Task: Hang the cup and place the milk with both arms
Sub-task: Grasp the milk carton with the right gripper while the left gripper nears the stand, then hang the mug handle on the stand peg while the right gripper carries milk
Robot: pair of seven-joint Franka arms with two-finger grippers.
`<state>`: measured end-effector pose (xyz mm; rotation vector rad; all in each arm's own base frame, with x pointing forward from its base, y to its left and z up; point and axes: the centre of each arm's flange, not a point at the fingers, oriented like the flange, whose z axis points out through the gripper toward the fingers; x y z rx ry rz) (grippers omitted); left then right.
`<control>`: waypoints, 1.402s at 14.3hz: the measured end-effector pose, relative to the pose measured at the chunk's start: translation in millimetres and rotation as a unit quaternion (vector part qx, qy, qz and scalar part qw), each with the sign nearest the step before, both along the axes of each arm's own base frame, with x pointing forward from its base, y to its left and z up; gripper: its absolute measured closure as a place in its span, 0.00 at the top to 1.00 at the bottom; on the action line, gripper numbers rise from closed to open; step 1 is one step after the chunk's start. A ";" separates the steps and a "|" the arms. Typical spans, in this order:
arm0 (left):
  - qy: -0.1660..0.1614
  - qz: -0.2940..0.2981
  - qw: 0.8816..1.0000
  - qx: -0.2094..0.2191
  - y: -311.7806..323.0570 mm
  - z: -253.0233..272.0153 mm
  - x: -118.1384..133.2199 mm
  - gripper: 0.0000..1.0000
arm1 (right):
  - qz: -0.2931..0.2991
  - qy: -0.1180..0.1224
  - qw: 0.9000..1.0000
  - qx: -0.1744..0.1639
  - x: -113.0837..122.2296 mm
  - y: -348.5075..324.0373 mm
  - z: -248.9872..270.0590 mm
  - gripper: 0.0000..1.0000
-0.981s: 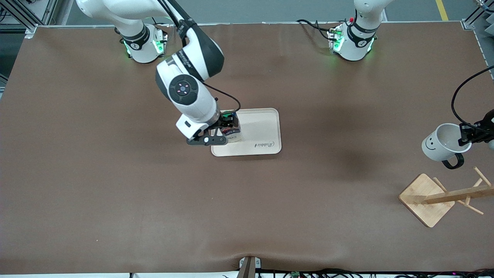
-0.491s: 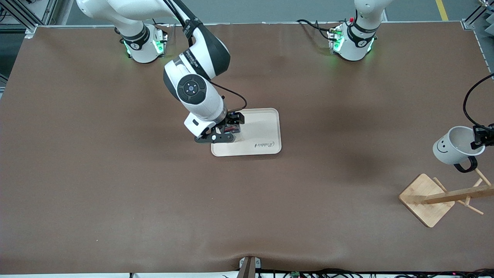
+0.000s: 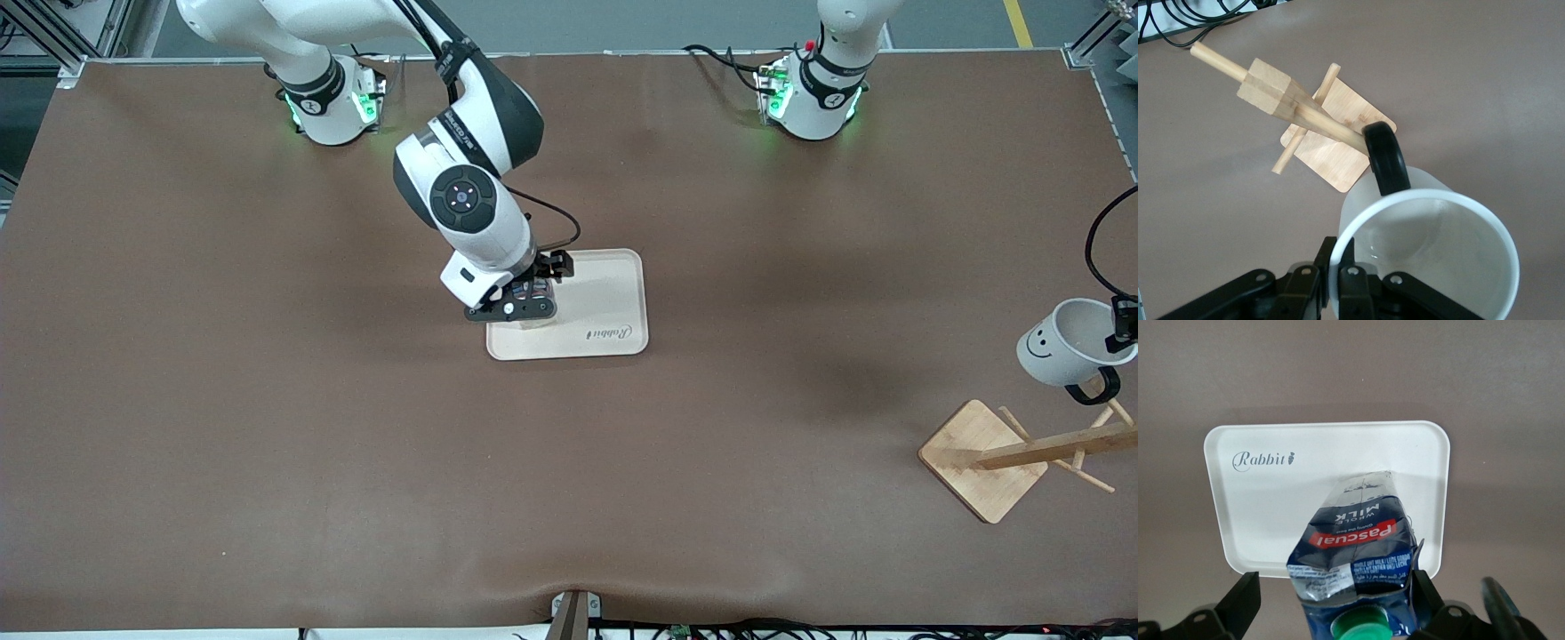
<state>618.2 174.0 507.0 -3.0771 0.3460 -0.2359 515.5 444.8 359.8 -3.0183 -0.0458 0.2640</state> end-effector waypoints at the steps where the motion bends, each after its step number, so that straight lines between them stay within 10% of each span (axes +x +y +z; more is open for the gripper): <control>1: -0.004 -0.006 1.000 0.001 4.3 -1.0 0.9 0.07 | 0.001 0.001 1.000 -0.002 -0.6 0.7 -2.3 1.00; 5: -0.013 -0.018 1.000 -0.005 18.8 -7.3 7.5 0.07 | 0.007 -0.010 1.000 -0.013 2.6 -1.4 -1.0 0.67; 10: -0.013 -0.016 1.000 -0.008 16.4 -8.6 10.3 0.17 | -0.027 -0.001 1.000 -0.017 29.9 -27.4 43.6 0.66; 18: -0.016 0.039 0.998 -0.036 -37.4 3.2 21.1 0.95 | -0.128 0.014 0.992 -0.012 93.5 -165.8 122.4 0.59; 20: -0.005 0.064 0.997 -0.043 -52.0 10.1 18.8 1.00 | -0.156 0.018 0.987 -0.023 105.8 -205.1 120.8 0.59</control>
